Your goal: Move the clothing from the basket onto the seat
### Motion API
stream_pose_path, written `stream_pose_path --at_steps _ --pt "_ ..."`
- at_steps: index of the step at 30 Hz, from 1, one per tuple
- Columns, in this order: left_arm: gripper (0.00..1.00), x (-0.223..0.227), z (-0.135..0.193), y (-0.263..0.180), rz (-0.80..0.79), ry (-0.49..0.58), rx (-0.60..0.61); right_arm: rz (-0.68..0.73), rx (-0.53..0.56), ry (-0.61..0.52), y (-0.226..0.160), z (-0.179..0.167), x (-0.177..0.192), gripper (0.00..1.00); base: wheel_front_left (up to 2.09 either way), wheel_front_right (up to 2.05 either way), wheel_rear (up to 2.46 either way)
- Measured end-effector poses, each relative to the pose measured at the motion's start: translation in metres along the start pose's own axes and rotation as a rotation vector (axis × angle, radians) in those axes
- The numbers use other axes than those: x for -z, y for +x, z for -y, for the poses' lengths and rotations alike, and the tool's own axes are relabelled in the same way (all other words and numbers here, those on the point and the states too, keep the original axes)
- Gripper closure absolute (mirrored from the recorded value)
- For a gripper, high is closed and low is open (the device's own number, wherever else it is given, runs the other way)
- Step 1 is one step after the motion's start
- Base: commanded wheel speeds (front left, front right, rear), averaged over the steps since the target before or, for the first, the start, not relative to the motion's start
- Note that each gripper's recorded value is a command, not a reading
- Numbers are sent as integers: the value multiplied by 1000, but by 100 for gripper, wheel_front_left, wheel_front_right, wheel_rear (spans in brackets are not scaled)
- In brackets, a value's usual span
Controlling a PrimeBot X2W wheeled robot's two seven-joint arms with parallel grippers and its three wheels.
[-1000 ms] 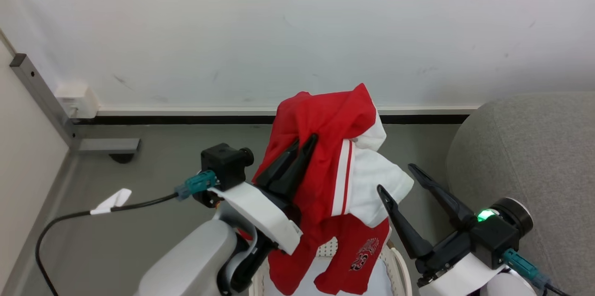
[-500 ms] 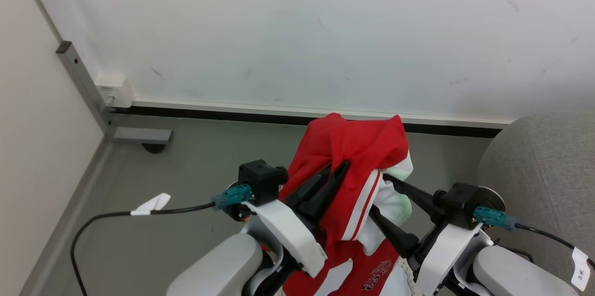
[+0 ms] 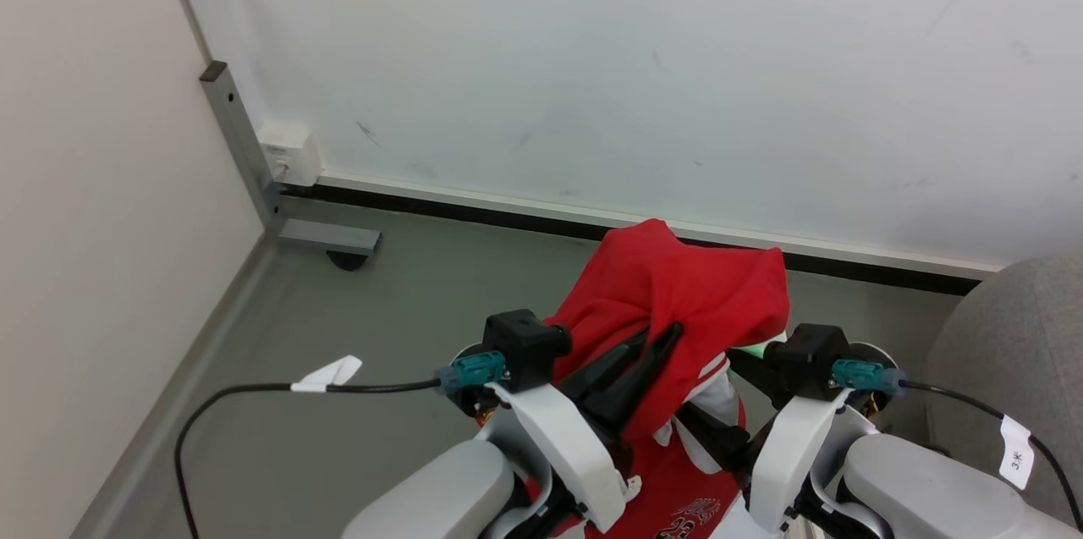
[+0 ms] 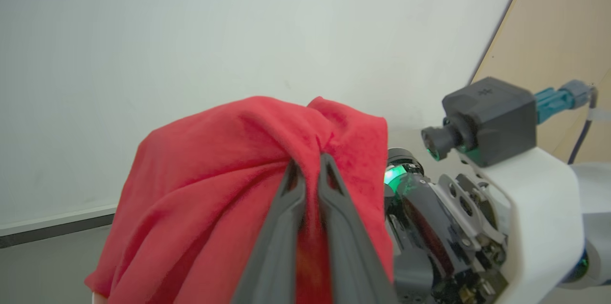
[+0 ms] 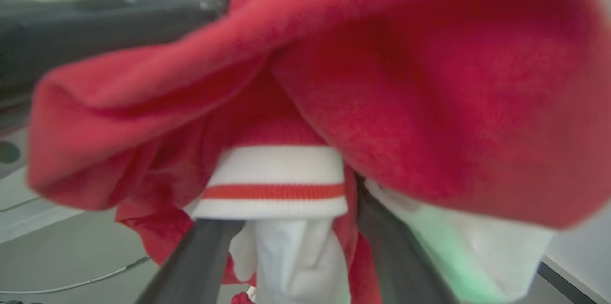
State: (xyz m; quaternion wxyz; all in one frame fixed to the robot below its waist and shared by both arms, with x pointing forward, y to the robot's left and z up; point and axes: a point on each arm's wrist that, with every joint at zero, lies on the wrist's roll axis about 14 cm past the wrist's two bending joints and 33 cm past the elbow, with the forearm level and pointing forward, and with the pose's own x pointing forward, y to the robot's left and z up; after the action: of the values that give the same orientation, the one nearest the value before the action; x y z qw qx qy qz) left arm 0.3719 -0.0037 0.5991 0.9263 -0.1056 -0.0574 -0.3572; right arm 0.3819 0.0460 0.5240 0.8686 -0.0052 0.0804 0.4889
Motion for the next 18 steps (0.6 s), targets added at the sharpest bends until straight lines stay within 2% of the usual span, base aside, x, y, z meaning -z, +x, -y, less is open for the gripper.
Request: stream_pose_path --at_steps 1,2,3,5,9,18 --pt "100 0 -1 -1 1 1 -6 -2 -4 6 2 -2 1 0 0 0 0" --pt "100 -1 -2 -2 2 3 -10 -6 -6 10 4 -3 2 15 0 0 0" --pt "100 -1 -3 -3 2 4 -13 -13 -5 10 4 -3 3 52 0 0 0" --pt "100 -1 -4 -3 4 3 -16 -23 -11 12 5 -6 6 100 0 0 0" --pt "100 -1 -6 -3 4 2 -18 -3 -31 12 4 -13 6 100 0 0 0" --pt "100 3 -8 2 -4 1 -21 18 41 55 -6 6 8 100 0 0 0"
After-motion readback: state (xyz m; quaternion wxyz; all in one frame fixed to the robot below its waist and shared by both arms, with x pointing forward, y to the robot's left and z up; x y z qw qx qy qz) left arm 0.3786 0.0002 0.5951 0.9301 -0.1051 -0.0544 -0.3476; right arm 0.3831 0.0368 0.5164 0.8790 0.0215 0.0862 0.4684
